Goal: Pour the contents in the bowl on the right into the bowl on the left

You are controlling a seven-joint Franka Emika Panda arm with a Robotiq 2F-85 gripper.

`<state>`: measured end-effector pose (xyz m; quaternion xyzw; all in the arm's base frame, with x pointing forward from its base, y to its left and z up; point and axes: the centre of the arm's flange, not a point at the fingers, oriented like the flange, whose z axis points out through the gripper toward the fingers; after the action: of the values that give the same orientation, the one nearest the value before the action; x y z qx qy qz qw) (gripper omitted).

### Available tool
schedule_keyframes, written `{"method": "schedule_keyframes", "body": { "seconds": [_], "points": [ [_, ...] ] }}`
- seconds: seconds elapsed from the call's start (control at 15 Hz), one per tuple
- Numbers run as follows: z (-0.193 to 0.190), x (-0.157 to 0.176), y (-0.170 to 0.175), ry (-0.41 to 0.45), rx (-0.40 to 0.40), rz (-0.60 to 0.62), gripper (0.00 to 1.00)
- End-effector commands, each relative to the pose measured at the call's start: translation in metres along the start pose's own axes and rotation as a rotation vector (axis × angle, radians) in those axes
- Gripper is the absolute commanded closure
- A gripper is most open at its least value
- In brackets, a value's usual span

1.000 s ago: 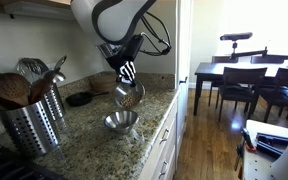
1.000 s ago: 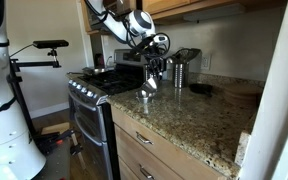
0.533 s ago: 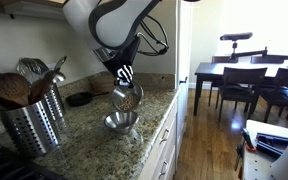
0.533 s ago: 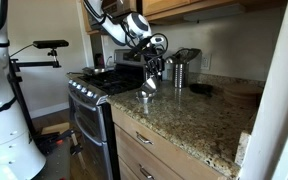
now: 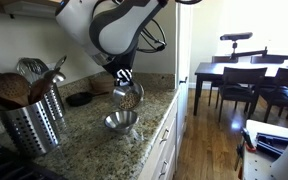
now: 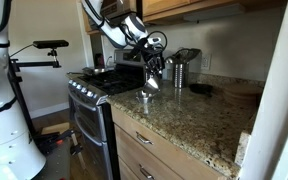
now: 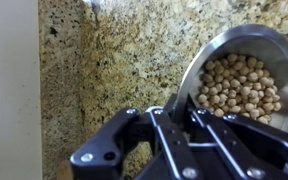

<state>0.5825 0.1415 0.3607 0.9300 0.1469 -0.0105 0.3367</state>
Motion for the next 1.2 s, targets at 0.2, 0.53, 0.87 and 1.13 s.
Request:
{"method": "schedule_keyframes", "body": {
  "seconds": [0.2,0.53,0.87,1.13],
  "points": [
    [-0.006,-0.003,-0.004,-0.010,-0.098,0.028,0.93],
    [-0.011,-0.006,-0.011,-0.002,-0.088,0.002,0.93],
    [-0.018,-0.010,-0.019,0.015,-0.089,-0.018,0.93],
    [-0.020,-0.012,-0.023,0.022,-0.097,-0.023,0.93]
  ]
}}
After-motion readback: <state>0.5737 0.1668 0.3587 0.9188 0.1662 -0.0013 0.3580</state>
